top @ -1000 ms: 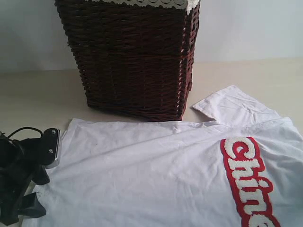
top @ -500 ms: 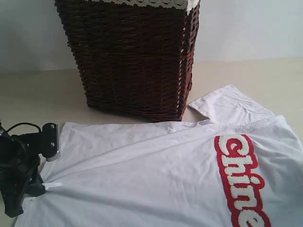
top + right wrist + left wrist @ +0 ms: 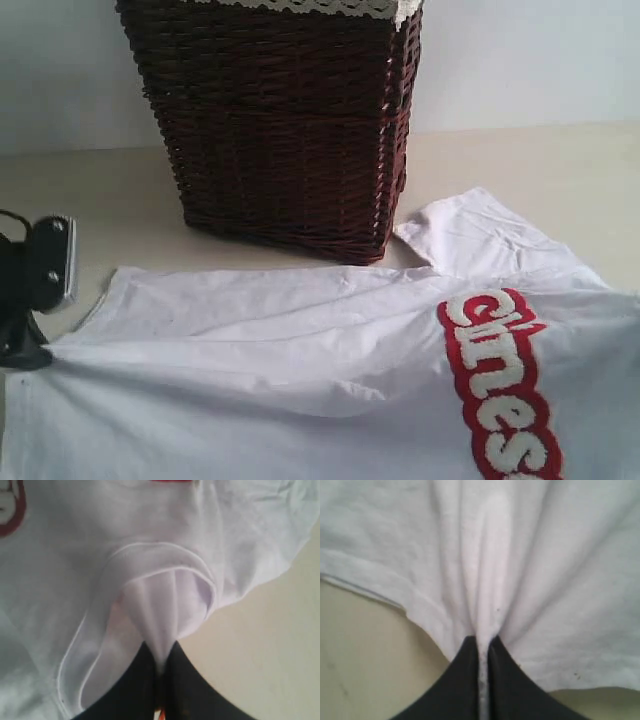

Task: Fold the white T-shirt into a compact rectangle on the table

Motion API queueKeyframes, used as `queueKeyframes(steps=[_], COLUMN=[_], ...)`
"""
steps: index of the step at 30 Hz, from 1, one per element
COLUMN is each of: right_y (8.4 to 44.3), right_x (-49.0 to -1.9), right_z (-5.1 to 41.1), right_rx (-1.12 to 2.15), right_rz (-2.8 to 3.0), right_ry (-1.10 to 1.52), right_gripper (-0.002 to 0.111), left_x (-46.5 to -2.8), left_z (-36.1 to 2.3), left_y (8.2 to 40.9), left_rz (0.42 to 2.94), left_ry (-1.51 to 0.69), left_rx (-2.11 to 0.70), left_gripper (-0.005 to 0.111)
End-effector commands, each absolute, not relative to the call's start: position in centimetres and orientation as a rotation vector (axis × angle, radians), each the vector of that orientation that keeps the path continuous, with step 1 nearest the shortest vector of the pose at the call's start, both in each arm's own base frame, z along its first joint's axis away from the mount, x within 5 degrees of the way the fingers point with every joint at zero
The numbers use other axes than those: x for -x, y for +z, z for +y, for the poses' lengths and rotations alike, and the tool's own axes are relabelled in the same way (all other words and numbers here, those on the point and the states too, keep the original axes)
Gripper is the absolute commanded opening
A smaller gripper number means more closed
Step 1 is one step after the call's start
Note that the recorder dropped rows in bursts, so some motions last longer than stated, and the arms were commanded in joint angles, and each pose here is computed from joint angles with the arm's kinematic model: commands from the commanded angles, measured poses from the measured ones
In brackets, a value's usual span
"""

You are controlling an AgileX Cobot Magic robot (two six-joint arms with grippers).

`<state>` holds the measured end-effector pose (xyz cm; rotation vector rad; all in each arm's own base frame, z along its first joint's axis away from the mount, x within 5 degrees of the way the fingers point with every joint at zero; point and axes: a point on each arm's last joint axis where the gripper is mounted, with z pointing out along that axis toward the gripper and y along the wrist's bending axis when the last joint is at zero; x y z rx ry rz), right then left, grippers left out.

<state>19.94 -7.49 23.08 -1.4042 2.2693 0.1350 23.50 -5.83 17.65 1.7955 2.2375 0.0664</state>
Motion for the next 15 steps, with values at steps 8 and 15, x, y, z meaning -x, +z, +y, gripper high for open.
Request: queueKeyframes(steps=[8, 15], right_y=[35.0, 39.0], right_x=[-11.5, -8.0], right_z=[0.3, 2.3], right_rx=[1.3, 1.189], right_rz=[1.758, 1.6], right_ry=[-0.22, -0.494], right_gripper=[0.0, 0.0], left_x=[-17.6, -11.7], left_z=[-4.6, -3.4], left_y=[37.6, 42.2], left_rz=[1.958, 1.748], left_ry=[0.239, 0.33], left_rx=[-1.298, -1.18], left_gripper=[0.0, 0.0])
